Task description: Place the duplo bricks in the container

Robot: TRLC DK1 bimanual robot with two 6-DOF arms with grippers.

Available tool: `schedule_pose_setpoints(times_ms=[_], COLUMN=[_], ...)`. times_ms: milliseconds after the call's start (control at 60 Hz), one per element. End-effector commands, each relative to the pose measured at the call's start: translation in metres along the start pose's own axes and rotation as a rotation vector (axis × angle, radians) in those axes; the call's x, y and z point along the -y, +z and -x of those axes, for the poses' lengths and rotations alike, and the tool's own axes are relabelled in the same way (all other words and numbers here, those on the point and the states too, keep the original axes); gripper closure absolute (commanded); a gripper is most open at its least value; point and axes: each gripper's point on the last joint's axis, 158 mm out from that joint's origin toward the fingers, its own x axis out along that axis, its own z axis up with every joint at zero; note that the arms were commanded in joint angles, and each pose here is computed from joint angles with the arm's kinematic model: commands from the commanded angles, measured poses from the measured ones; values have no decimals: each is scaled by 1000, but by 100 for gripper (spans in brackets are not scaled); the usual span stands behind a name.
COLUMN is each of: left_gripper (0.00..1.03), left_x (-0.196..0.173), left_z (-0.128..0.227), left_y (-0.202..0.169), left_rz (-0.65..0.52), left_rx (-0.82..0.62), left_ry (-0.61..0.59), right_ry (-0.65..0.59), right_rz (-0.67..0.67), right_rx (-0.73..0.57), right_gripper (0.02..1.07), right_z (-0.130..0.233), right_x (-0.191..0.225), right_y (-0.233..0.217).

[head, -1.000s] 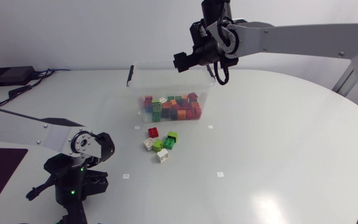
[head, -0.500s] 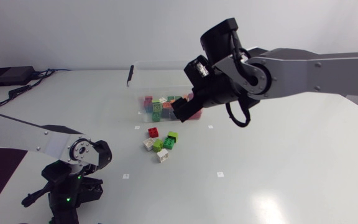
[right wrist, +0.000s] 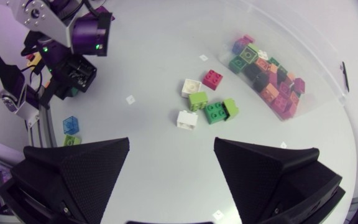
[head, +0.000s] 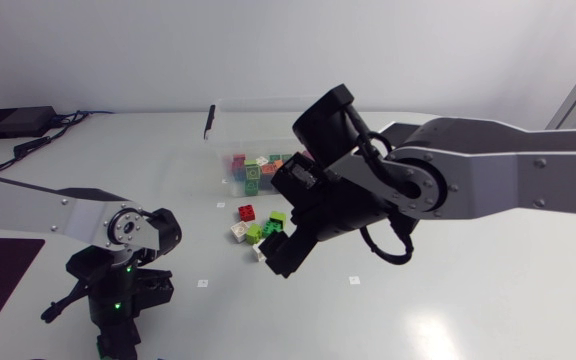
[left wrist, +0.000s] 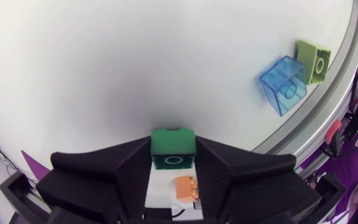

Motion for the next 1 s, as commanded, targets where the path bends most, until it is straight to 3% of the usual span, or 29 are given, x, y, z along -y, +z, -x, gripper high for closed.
schedule_pose_setpoints(times_ms=[0,400,983], left_gripper=[87,87,87], left_x=[-11,-69,-129], left_z=[13,53,96], left_y=[9,27,45], left_rz=[50,219,417], left_rx=[60,246,495], left_ry=[15,75,120], right_ry=[50,193,227], right_rz=[-16,126,153], right_rx=[-74,-213,-353], right_gripper=[10,10,10], right_z=[-12,-42,-80], right_x=[-19,-101,-159], right_y=[-22,-49,-55])
